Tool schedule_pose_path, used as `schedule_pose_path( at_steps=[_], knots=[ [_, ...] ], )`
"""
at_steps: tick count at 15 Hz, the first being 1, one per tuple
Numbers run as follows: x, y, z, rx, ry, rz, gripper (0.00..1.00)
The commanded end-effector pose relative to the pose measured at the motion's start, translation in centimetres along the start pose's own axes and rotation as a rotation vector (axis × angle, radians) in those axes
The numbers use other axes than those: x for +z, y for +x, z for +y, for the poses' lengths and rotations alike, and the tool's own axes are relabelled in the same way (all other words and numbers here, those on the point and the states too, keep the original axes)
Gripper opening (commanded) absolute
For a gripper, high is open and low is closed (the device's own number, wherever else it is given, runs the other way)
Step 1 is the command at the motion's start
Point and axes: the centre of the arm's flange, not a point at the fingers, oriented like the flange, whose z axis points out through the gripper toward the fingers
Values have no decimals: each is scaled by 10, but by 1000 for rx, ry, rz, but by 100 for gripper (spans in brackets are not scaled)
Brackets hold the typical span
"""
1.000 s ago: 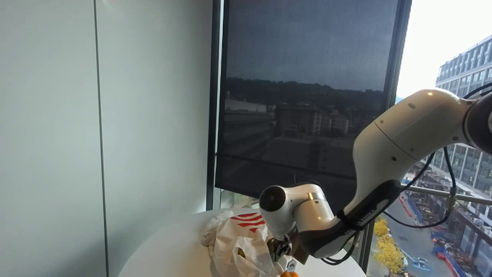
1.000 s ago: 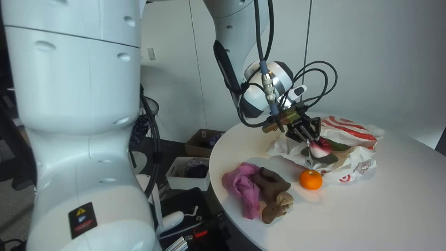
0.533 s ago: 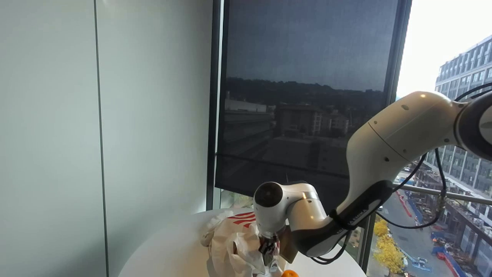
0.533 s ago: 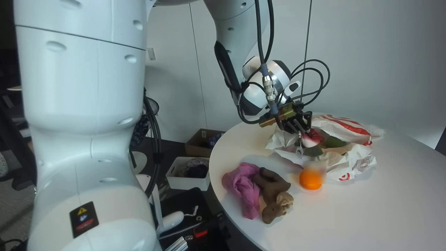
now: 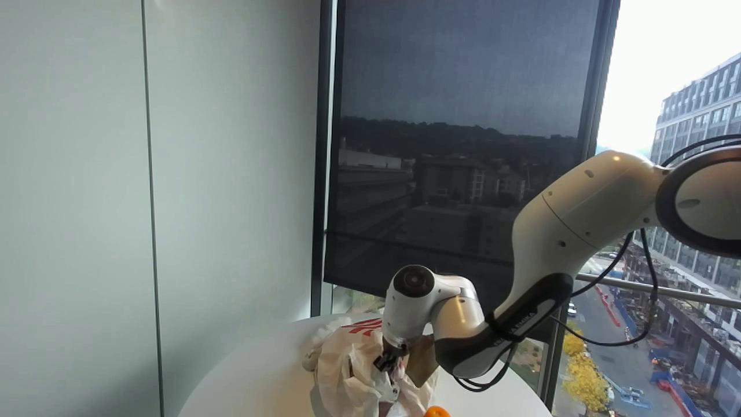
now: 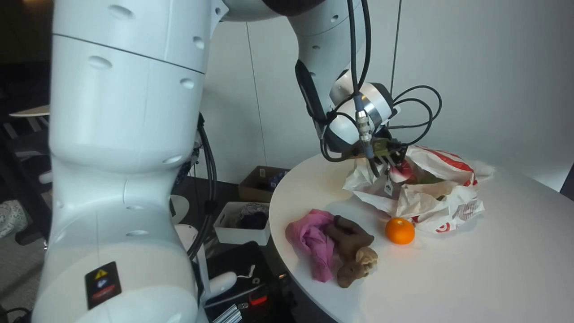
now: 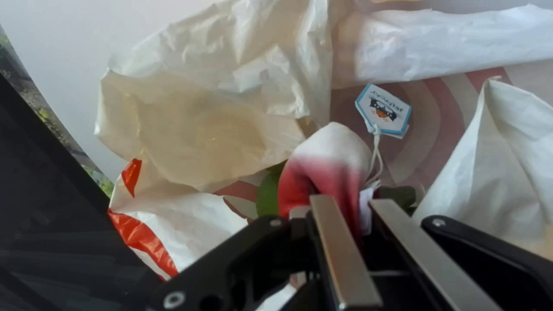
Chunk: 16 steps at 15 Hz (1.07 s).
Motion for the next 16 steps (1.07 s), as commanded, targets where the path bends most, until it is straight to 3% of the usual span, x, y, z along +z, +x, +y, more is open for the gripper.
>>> schedule_pose_path(
  at_steps=[1,6,7,9,16],
  knots=[
    [19,19,6,87,31,71,14],
    [52,20,0,179,64,78,13],
    [57,17,-2,191,70,67,38],
    [58,14,-5,202,82,47,42],
    [-9,18,11,234,72,46,96]
  ],
)
